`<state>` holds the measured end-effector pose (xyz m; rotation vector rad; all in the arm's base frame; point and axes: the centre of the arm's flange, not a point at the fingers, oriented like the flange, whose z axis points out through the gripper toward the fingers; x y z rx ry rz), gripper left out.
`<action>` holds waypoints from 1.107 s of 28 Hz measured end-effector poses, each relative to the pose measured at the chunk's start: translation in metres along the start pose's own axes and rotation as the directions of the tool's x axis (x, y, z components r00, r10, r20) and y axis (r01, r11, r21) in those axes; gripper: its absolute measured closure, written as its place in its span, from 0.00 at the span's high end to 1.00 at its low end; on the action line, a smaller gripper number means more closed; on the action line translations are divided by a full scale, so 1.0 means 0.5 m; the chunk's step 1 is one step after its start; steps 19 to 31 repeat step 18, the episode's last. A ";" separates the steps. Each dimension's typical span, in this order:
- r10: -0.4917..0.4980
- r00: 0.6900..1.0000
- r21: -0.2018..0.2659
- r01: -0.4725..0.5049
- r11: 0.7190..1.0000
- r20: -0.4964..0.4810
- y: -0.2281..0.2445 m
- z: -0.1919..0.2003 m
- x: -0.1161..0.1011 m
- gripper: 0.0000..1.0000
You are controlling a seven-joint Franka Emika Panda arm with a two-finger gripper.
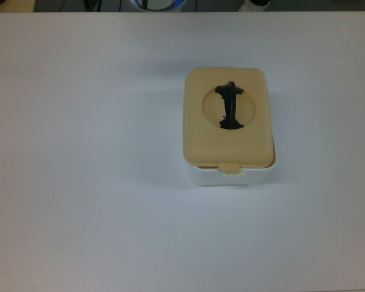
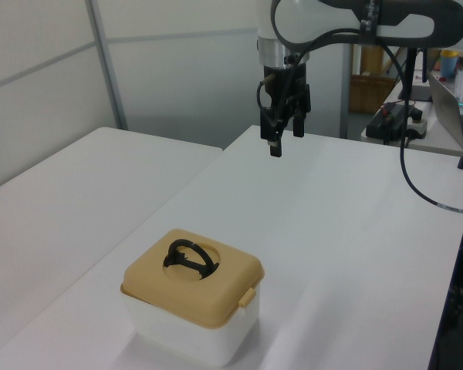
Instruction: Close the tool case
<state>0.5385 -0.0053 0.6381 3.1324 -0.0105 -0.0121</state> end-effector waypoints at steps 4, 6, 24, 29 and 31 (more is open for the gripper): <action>0.000 1.000 0.000 0.000 1.000 0.000 0.000 0.000 0.000 1.00; 0.000 1.000 0.000 0.000 1.000 0.000 0.000 0.000 0.000 1.00; -0.001 1.000 0.032 0.001 0.999 -0.001 -0.007 0.000 0.000 1.00; -0.001 1.000 0.032 0.001 0.999 -0.001 -0.007 0.000 0.000 1.00; -0.001 1.000 0.032 0.001 0.999 -0.001 -0.007 0.000 0.000 1.00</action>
